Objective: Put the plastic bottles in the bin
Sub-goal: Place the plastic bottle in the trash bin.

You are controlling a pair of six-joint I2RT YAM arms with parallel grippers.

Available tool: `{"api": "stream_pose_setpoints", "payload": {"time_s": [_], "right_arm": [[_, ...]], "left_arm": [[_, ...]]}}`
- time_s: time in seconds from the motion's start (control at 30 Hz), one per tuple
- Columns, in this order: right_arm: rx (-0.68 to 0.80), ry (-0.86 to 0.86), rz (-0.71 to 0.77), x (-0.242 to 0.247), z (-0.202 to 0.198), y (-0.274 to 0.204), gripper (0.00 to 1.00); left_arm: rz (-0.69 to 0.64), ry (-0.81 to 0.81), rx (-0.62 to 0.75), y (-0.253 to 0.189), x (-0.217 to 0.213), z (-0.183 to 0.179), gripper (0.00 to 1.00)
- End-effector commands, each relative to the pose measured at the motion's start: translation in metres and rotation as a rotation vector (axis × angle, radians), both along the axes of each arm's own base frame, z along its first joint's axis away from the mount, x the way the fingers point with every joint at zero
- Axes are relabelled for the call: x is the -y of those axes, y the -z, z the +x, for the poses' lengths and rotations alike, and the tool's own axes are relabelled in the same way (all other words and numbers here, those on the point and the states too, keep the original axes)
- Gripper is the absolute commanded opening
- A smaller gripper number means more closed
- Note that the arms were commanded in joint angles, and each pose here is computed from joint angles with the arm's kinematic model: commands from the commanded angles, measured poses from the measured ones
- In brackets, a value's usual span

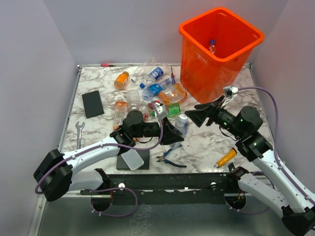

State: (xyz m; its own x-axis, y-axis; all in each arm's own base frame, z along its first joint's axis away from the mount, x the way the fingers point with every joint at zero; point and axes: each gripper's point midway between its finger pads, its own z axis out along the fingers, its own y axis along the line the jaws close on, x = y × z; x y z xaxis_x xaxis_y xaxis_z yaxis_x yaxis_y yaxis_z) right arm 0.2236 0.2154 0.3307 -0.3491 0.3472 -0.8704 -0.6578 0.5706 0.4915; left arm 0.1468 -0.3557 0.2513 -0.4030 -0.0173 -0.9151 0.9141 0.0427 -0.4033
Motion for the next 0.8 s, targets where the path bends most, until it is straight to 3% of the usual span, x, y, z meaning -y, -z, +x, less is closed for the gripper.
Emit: {"api": "stream_pose_setpoints", "payload": {"time_s": [0.0,0.2,0.3,0.67,0.77], "right_arm": [[0.081,-0.099,0.033,-0.017,-0.009,-0.020,0.83],[0.109,-0.151,0.033,-0.025,-0.020,-0.030,0.85],[0.054,-0.206,-0.024,-0.035,-0.024,-0.017,0.81],[-0.077,-0.206,-0.159,-0.047,-0.027,0.028,0.54],[-0.090,-0.189,-0.164,-0.046,-0.024,0.032,0.38]], "left_arm": [[0.016,0.008,0.012,0.003,0.000,0.001,0.16],[0.028,-0.021,0.029,0.003,-0.002,0.005,0.16],[0.032,-0.034,0.036,0.003,-0.003,0.007,0.16],[0.035,-0.064,0.040,0.003,-0.005,0.011,0.16],[0.032,-0.067,0.045,0.001,-0.005,0.011,0.16]]}}
